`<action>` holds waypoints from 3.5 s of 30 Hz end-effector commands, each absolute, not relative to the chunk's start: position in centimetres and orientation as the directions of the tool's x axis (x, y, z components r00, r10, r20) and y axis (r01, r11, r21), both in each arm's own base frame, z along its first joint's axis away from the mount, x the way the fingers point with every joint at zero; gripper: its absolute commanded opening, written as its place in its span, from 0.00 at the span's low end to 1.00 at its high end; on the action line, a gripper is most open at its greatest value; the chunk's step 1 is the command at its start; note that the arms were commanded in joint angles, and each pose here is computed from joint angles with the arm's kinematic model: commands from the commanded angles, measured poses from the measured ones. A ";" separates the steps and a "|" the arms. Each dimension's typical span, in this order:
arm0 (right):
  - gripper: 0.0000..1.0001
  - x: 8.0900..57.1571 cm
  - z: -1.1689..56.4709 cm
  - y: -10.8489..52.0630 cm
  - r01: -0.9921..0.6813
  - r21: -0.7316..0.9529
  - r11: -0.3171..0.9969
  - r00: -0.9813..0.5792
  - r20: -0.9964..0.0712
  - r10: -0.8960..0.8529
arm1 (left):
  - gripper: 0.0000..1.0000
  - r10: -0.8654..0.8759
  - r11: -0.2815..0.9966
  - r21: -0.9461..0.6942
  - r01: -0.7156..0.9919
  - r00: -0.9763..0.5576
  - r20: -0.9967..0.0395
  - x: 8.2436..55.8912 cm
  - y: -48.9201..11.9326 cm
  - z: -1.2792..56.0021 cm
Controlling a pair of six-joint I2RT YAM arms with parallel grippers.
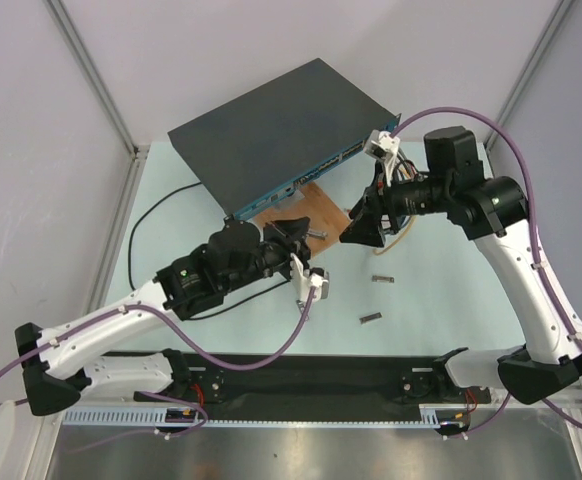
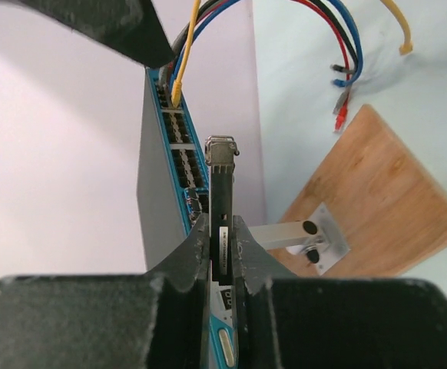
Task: Insert the plug into the switch port
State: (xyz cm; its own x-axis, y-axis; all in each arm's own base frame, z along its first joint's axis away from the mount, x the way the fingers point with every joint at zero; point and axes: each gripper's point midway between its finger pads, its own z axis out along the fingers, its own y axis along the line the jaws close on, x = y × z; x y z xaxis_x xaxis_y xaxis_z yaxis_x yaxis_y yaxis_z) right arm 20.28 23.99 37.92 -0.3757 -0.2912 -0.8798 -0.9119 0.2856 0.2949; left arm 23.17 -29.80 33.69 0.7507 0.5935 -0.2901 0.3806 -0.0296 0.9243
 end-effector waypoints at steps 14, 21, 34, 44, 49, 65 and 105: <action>0.69 20.0 36.2 26.8 -0.963 0.079 0.257 -0.189 -0.878 -0.439 | 0.00 0.582 0.005 0.987 0.161 0.802 -0.134 22.5 -29.5 37.6; 0.64 20.9 37.1 27.3 -0.960 0.058 0.273 -0.173 -0.891 -0.420 | 0.00 0.574 -0.022 0.987 0.158 0.810 -0.117 22.1 -29.7 37.0; 0.43 20.0 37.3 28.1 -0.974 0.057 0.219 -0.147 -0.896 -0.419 | 0.00 0.564 -0.038 0.979 0.200 0.813 -0.144 21.9 -30.1 36.2; 0.34 19.8 37.1 28.1 -0.977 0.051 0.208 -0.137 -0.894 -0.426 | 0.00 0.554 -0.049 0.974 0.221 0.818 -0.158 21.6 -30.6 35.6; 0.26 19.9 37.3 28.3 -0.977 0.046 0.206 -0.131 -0.897 -0.421 | 0.00 0.548 -0.059 0.973 0.224 0.822 -0.156 21.4 -30.9 35.4; 0.00 23.4 36.0 25.2 -0.916 0.117 0.385 -0.254 -0.909 -0.330 | 0.92 0.528 0.350 0.822 0.449 0.630 -0.569 23.2 -27.7 39.6; 0.00 31.4 32.9 25.6 -0.770 -0.092 0.632 -0.200 -0.905 -0.375 | 0.97 -0.782 0.332 -0.887 0.320 -0.432 -0.449 34.5 -8.1 33.0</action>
